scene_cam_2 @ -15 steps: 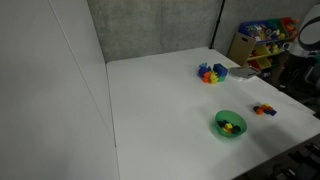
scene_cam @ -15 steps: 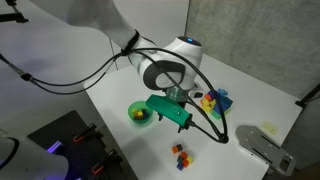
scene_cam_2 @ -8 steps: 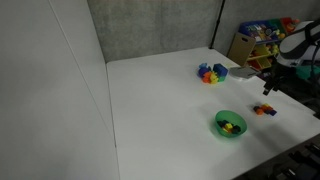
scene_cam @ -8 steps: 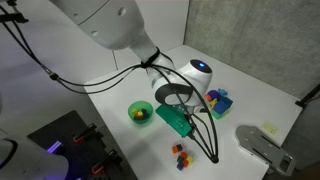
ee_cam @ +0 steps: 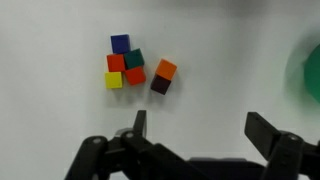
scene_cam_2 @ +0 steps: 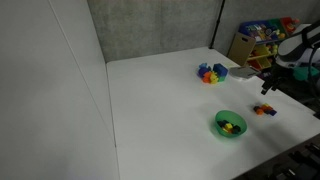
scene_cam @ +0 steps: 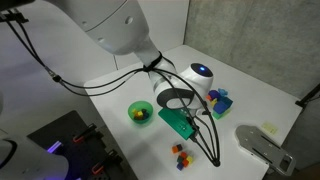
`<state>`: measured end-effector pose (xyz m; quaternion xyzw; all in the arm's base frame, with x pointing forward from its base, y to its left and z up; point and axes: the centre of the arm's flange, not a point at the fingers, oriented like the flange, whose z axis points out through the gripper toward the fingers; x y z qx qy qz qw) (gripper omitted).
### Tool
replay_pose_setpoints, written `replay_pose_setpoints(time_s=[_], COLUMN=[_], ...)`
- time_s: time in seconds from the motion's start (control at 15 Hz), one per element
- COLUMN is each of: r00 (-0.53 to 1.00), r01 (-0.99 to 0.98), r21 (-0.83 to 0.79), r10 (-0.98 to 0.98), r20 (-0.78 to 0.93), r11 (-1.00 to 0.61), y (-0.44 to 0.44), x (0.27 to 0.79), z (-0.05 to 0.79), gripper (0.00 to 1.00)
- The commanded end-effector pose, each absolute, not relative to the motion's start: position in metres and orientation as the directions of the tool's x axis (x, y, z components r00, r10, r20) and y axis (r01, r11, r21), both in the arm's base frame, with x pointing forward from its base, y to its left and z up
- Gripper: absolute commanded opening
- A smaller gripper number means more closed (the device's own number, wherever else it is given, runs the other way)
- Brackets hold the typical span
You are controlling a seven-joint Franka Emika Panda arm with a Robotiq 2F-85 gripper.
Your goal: Put the small orange block in the green bowl
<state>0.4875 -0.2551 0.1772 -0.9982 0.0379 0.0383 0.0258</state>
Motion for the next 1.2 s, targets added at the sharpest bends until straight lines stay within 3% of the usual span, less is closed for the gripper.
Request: replay_pose_setpoints(time_s=[0.0, 1.13], r00=[0.989, 0.949], r01=[-0.103, -0.297], r21=[0.012, -0.015], r10=[-0.104, -0.294], r20=[-0.109, -0.114], r11=[-0.995, -0.955], y=[-0.251, -0.248], x=[0.484, 0.47], z=[0.158, 0.057], gripper=[1.0, 1.0])
